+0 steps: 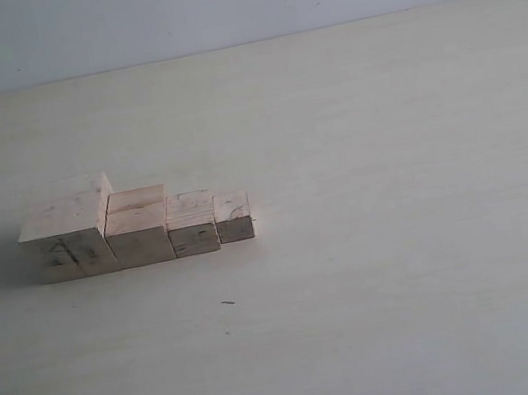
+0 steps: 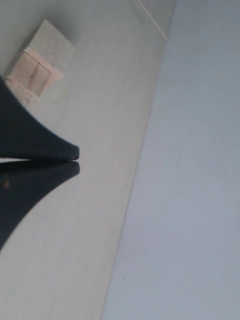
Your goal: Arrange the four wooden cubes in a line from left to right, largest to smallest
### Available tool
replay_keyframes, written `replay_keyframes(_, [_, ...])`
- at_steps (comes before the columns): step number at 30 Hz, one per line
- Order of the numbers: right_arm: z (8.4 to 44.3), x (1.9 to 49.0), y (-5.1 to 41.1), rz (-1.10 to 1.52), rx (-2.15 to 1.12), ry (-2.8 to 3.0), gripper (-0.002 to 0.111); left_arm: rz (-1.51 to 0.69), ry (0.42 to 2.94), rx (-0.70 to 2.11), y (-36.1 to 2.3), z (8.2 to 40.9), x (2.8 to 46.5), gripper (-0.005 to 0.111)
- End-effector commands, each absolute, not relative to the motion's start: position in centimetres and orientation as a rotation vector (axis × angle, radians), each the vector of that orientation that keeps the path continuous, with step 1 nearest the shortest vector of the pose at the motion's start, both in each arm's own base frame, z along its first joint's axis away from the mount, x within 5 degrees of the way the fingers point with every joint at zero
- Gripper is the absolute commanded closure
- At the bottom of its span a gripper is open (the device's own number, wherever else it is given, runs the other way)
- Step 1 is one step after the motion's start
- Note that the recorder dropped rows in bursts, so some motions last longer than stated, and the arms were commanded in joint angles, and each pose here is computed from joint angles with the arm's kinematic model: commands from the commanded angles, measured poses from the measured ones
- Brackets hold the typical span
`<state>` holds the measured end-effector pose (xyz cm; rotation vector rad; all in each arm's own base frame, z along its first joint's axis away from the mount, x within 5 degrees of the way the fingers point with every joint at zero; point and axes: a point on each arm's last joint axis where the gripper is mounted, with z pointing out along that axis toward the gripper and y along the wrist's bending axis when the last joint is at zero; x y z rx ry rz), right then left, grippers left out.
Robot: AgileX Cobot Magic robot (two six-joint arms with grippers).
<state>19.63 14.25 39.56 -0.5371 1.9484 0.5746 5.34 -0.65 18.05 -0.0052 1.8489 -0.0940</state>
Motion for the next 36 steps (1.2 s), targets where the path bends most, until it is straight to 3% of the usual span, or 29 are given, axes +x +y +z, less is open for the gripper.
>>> replay_keyframes(1, [39.7, 19.4, 13.8, 0.511, -0.574, 1.942, 0.108, -0.098, 1.839, -0.002, -0.7, 18.1, 5.3, 0.107])
replay_keyframes(9, [37.8, 19.0, 6.5, 0.352, -0.227, 2.002, 0.108, -0.098, 1.839, -0.002, -0.7, 18.1, 5.3, 0.107])
replay_keyframes(16, [32.3, 13.1, 0.4, 0.121, 0.072, 1.789, 0.108, -0.098, 1.839, -0.002, -0.7, 18.1, 5.3, 0.107])
replay_keyframes(21, [26.9, 8.9, -0.2, 0.01, 0.058, 1.736, 0.108, -0.098, 1.839, -0.002, -0.7, 18.1, 5.3, 0.107])
replay_keyframes(28, [22.0, 6.3, -0.1, 0.016, 0.063, 1.677, 0.108, -0.098, 1.839, -0.002, -0.7, 18.1, 5.3, 0.107])
replay_keyframes(36, [19.7, 5.6, 0.4, 0.08, 0.001, 1.671, 0.108, -0.098, 1.839, -0.002, -0.7, 18.1, 5.3, 0.107])
